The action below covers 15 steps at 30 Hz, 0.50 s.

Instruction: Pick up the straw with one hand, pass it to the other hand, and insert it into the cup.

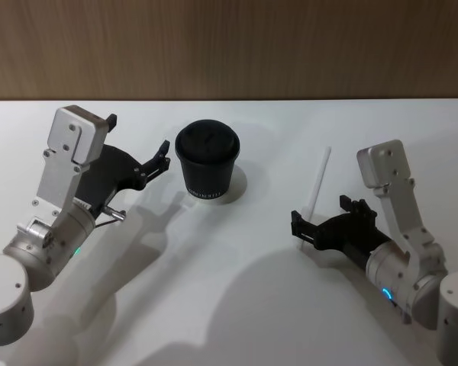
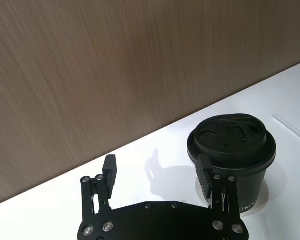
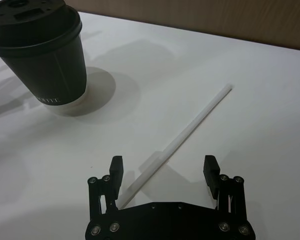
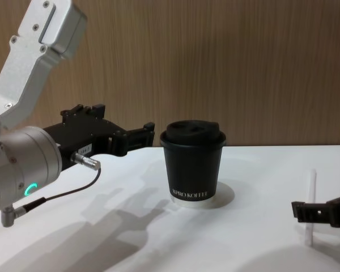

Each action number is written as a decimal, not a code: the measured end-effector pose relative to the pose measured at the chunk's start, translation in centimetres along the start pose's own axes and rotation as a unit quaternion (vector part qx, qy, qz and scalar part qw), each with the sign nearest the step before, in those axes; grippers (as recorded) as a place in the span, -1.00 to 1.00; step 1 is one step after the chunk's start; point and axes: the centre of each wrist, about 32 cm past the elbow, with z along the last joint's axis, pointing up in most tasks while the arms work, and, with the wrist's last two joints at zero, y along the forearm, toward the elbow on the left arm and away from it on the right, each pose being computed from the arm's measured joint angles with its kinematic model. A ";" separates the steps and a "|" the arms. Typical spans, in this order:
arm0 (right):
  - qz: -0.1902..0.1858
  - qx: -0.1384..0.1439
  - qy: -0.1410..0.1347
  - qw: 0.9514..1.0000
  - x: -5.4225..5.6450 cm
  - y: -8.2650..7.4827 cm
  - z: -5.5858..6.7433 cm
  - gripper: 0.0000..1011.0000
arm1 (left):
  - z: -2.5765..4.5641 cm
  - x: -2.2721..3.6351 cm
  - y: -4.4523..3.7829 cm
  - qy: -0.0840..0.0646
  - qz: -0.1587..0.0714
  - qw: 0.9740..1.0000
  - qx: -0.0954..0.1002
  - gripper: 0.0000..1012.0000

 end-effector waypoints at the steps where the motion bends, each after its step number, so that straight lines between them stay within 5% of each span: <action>1: 0.000 0.000 0.000 1.000 0.0 0.0 0.0 0.98 | 0.00 0.00 0.00 0.000 0.000 1.000 0.000 0.98; 15: 0.008 -0.008 0.001 1.000 0.0 0.5 -0.4 0.98 | 0.00 0.00 0.00 0.000 0.000 1.000 0.000 0.98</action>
